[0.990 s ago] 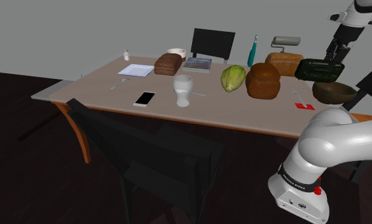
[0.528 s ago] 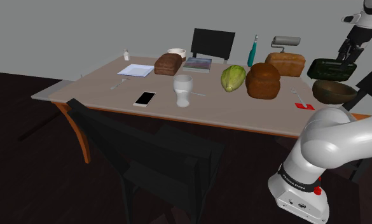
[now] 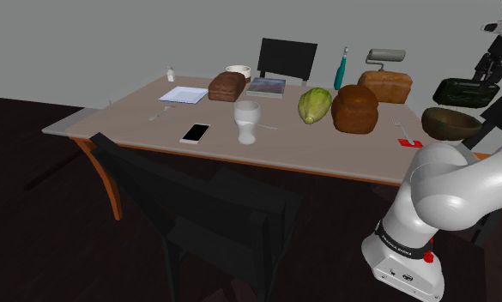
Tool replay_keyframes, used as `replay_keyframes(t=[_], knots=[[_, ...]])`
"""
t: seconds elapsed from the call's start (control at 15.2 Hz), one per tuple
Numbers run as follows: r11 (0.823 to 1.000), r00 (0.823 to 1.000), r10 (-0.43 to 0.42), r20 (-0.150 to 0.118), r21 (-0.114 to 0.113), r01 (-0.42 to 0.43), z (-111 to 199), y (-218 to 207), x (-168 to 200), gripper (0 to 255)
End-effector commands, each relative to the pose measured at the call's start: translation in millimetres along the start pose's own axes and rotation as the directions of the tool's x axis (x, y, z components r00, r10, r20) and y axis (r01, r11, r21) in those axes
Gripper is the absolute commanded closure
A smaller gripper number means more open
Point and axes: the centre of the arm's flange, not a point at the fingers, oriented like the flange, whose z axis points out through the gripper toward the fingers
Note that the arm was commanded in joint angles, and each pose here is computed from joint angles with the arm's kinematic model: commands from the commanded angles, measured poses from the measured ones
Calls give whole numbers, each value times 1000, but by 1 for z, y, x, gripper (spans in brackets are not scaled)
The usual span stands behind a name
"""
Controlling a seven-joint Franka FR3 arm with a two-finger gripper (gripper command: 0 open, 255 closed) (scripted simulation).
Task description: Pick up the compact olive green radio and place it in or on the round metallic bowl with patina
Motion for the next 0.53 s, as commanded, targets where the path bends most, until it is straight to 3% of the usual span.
replay_keyframes(t=[0.0,0.46], knots=[[1000,1000,-1,1,-1,1,5,6,-5,255],[1000,1000,-1,1,-1,1,45,3,-6,255]])
